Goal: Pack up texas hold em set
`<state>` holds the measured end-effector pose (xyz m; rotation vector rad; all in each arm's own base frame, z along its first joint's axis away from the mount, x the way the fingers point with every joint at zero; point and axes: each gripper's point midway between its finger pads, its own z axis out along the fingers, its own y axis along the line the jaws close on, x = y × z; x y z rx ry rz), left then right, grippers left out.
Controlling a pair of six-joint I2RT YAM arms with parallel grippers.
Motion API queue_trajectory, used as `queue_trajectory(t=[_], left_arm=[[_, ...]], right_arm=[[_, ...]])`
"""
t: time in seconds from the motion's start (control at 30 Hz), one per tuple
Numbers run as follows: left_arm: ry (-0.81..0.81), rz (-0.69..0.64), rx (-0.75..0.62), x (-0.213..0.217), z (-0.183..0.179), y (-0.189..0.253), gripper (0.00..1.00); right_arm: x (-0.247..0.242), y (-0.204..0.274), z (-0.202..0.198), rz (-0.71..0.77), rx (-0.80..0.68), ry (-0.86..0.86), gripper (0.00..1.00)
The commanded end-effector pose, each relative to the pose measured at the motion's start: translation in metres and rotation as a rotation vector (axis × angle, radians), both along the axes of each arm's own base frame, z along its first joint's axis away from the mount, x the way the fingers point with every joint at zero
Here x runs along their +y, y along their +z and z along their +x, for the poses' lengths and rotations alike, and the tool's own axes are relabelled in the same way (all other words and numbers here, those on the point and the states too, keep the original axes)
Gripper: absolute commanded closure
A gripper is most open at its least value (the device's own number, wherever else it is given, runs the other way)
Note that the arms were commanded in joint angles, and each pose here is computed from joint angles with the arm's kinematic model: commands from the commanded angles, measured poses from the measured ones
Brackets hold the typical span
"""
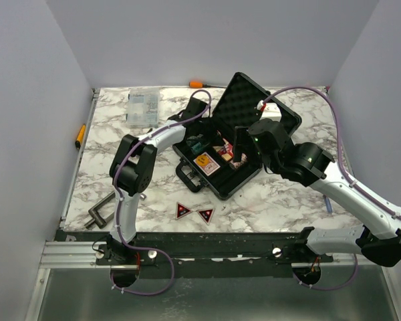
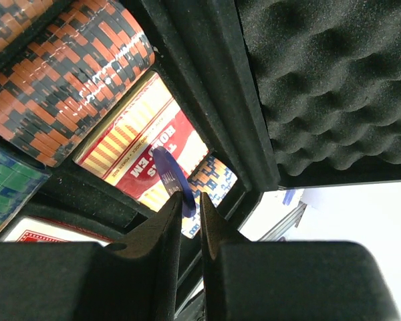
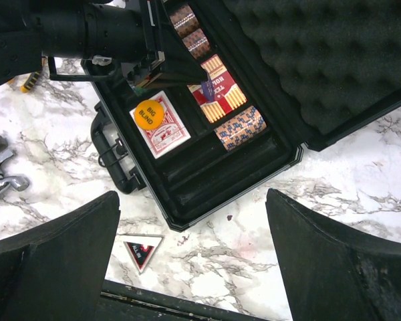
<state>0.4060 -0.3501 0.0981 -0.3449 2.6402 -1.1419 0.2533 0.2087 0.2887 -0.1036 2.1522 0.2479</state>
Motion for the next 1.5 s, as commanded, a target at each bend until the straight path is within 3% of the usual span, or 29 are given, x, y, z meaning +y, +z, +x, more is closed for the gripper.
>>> queue_trajectory(t=[0.0,0.37,0.57,0.87,0.97,1.17,1.47], left_arm=[[-0.001,-0.023,0.025,-0.003,0.003,-0.010,0.84],[0.009,-0.024,0.032,0.001,0.002,-0.014,0.72],[0.015,-0.010,0.031,0.006,-0.002,-0.018,0.78],[0.021,-0.010,0.054,0.007,-0.004,-0.026,0.78],[0.004,-0.026,0.035,0.003,-0.001,-0.019,0.73],[-0.027,-0.002,0.063,0.005,-0.007,-0.017,0.47],[-0.011,0.016,0.088,0.008,-0.013,-0.022,0.44]], right_arm=[[0.003,0.005,0.001,0.011,-0.010,0.008,0.07],[0.003,0.004,0.001,0.009,-0.006,0.008,0.07],[0.003,0.003,0.001,0.007,-0.006,0.007,0.07],[0.004,0.003,0.000,0.009,-0.004,0.011,0.07],[0.003,0.002,0.000,0.008,-0.001,0.012,0.07],[0.003,0.002,0.000,0.012,0.001,0.010,0.07],[0.007,0.000,-0.002,0.026,0.018,0.014,0.07]])
